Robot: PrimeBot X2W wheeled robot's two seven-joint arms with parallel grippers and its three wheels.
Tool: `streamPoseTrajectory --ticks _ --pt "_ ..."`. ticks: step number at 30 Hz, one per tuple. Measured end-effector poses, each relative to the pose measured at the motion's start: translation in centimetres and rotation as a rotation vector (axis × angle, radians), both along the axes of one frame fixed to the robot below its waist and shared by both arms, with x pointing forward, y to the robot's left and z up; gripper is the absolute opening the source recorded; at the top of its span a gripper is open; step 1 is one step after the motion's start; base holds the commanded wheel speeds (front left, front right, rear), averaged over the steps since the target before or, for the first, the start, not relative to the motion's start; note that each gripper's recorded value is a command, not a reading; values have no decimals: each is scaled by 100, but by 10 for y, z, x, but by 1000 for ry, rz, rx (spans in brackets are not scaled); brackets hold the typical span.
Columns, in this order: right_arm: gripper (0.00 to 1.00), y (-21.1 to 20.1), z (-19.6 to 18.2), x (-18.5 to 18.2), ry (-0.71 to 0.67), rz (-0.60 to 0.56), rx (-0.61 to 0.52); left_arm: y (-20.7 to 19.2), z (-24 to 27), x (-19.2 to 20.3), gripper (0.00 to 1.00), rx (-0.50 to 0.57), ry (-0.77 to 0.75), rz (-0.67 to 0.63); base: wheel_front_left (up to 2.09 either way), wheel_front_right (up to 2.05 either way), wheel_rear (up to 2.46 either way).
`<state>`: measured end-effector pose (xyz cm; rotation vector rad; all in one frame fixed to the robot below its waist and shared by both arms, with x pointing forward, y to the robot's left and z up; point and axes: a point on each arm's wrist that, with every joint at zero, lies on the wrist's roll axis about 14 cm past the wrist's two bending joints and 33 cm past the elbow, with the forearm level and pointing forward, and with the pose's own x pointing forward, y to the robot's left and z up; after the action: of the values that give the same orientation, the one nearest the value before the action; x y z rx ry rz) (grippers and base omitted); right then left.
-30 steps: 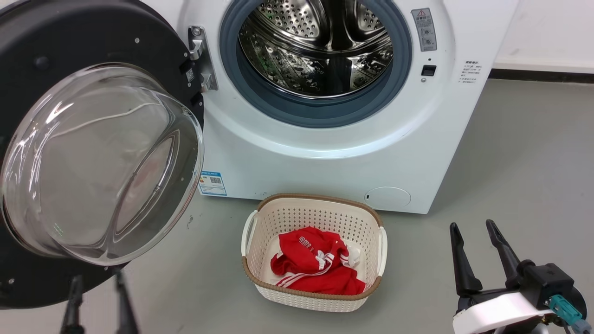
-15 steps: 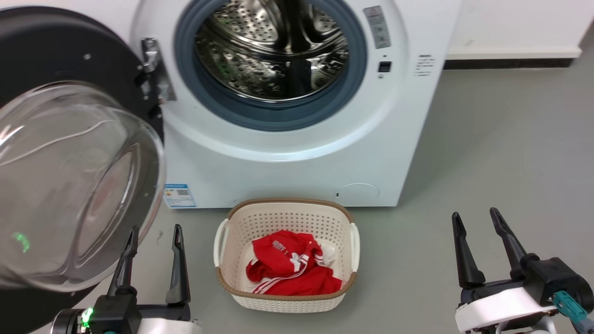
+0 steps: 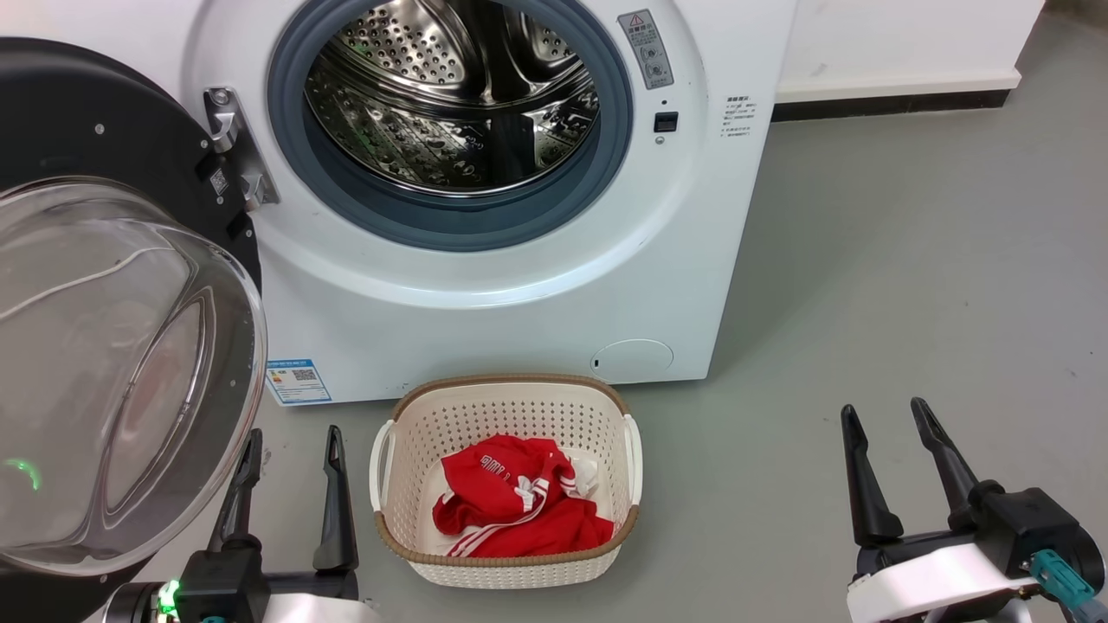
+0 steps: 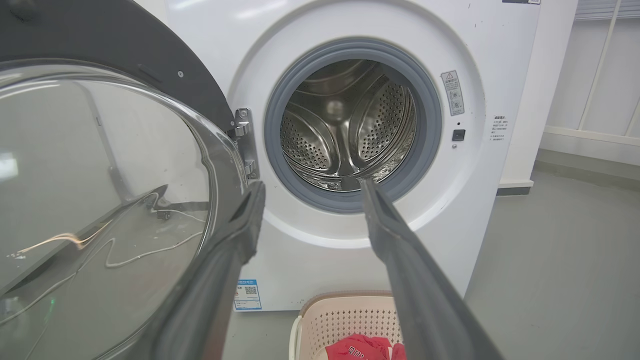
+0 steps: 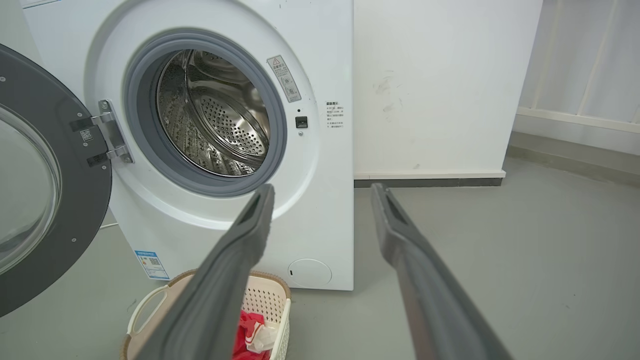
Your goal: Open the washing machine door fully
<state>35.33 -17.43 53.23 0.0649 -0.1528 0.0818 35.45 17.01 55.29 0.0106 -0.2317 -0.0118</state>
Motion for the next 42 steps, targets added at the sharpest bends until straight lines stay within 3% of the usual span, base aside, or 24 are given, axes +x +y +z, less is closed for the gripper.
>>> streamPoseTrajectory --ticks 22,23,28,42 --pt "100 7 -2 4 7 21 9 5 -3 -3 100 -1 10 16 0 0 0" --pt "0 7 -2 4 7 21 9 5 -3 -4 0 -3 9 15 0 0 0" --pt "0 6 -22 -2 70 17 33 5 -19 -7 0 -30 61 15 0 0 0" --pt "0 -5 -28 2 120 -11 308 13 -37 -2 0 -325 145 7 0 0 0"
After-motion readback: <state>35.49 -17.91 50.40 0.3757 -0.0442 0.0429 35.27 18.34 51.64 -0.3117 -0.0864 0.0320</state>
